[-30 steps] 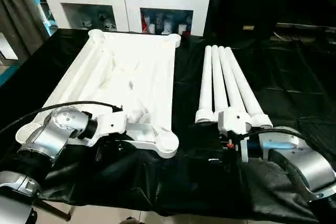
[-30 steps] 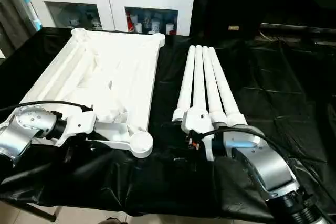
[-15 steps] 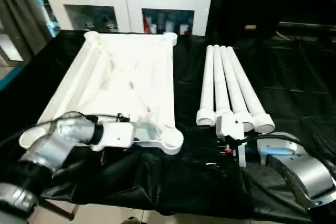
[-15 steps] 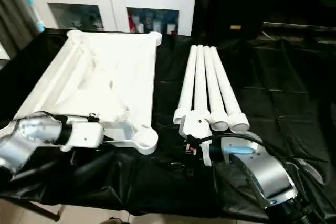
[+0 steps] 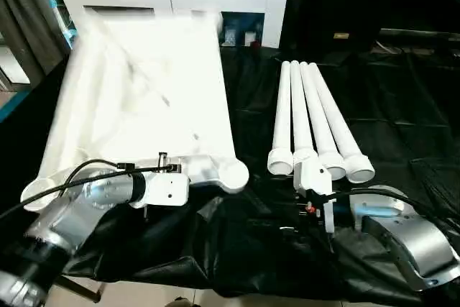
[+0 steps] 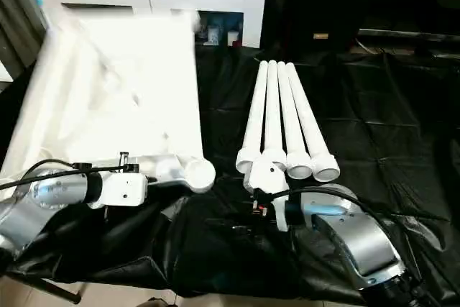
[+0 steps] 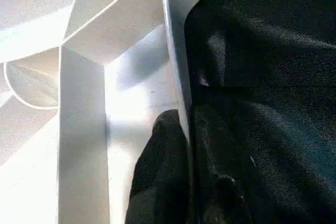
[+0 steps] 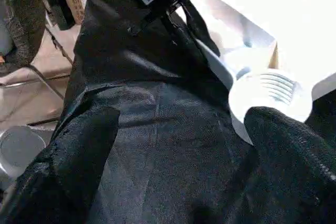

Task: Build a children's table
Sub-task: Move table base

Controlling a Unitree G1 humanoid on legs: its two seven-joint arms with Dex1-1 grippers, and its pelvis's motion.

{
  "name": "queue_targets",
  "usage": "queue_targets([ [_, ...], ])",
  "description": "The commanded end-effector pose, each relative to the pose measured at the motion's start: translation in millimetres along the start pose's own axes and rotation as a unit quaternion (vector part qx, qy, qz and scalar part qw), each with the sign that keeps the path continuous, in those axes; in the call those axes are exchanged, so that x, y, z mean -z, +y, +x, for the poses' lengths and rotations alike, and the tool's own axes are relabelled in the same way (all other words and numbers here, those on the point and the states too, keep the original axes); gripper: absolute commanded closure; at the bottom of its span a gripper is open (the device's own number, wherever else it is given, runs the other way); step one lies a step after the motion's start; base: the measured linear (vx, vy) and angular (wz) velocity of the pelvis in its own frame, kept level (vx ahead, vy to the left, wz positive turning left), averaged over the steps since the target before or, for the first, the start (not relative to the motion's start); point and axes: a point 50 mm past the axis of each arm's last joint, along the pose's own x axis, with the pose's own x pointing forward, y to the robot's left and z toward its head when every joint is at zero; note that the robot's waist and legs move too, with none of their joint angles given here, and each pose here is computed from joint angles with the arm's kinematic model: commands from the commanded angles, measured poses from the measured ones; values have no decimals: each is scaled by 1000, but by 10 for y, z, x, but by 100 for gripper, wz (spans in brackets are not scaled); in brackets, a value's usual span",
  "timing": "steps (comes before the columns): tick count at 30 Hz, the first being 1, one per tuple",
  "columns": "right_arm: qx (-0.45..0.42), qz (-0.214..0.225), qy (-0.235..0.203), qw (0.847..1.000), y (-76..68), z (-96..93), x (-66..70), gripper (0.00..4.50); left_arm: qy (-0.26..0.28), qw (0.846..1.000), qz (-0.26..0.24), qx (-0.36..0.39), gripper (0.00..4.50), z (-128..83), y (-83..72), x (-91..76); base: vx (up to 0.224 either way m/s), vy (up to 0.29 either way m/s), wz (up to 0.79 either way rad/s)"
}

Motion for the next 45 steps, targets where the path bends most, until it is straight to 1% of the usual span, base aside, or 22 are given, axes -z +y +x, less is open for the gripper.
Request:
queue_targets([
  [1, -2, -21, -5, 1000, -4, 14, -67, 21, 25, 1000, 10, -4, 446, -33, -15, 43, 0, 0, 0],
  [4, 1, -22, -6, 1000, -14, 8, -69, 21, 22, 1000, -6, 2, 446, -37, -39, 39, 0, 0, 0],
  [8, 6, -22, -5, 1000, -27, -11, -67, 21, 13, 998, -63, 5, 446, -52, -55, 0, 0, 0, 0],
  [14, 14, -24, -6, 1000, -45, -31, -71, 21, -10, 994, -106, 16, 446, -60, -59, -83, 0, 0, 0],
  [15, 19, -25, -7, 999, -58, -26, -76, 21, -24, 991, -130, 26, 446, -51, -77, -135, 0, 0, 0],
  [17, 22, -27, -7, 999, -65, -19, -77, 21, -33, 988, -146, 32, 446, -46, -90, -170, 0, 0, 0],
  [21, 23, -25, -10, 999, -61, 5, -80, 21, -42, 991, -129, 17, 446, 2, -67, -234, 0, 0, 0],
  [25, 23, -25, -12, 999, -52, 14, -85, 21, -23, 992, -125, -4, 446, 16, -33, -179, 0, 0, 0],
  [26, 24, -25, -13, 999, -50, 16, -86, 21, -23, 991, -133, 0, 415, 6, -40, -168, 0, 0, 0],
  [27, 26, -25, -13, 999, -52, 14, -88, 21, -26, 990, -137, -1, 415, -6, -36, -164, 0, 0, 0],
  [28, 29, -24, -14, 999, -56, 11, -91, 21, -30, 989, -147, 1, 395, -28, -39, -165, 0, 0, 0],
  [30, 31, -22, -16, 999, -60, 6, -97, 21, -31, 987, -155, 5, 395, -61, -43, -163, 0, 0, 0],
  [31, 34, -20, -20, 999, -62, -1, -108, 21, -26, 988, -155, 6, 368, -105, -48, -141, 0, 0, 0],
  [32, 34, -19, -21, 999, -63, -1, -109, 21, -25, 988, -155, 5, 368, -107, -47, -139, 0, 0, 0],
  [34, 45, -12, -38, 998, -81, -6, -156, 21, -19, 988, -154, -1, 351, -207, -31, -65, 0, 0, 0],
  [36, 53, -10, -48, 997, -95, 1, -186, 0, -25, 987, -158, 3, 335, -264, -32, -54, 0, 0, 0],
  [37, 65, -3, -55, 996, -122, 10, -209, 0, -40, 985, -167, 10, 322, -299, -39, -80, 0, 0, 0],
  [39, 124, 50, -67, 989, -262, 45, -249, 0, -82, 975, -203, 27, 310, -386, -60, -176, 0, 0, 0],
  [40, 149, 63, -73, 984, -327, 65, -276, 0, -95, 973, -209, 27, 310, -415, -53, -211, 0, 0, 0],
  [41, 151, 64, -73, 984, -332, 66, -278, 0, -96, 973, -209, 27, 310, -417, -53, -214, 0, 0, 0],
  [44, 215, 102, -91, 967, -532, 155, -377, 0, -140, 964, -224, 3, 310, -462, 9, -322, 0, 0, 0],
  [45, 244, 126, -94, 957, -639, 216, -424, 0, -157, 960, -234, -10, 310, -463, 50, -363, 0, 0, 0],
])
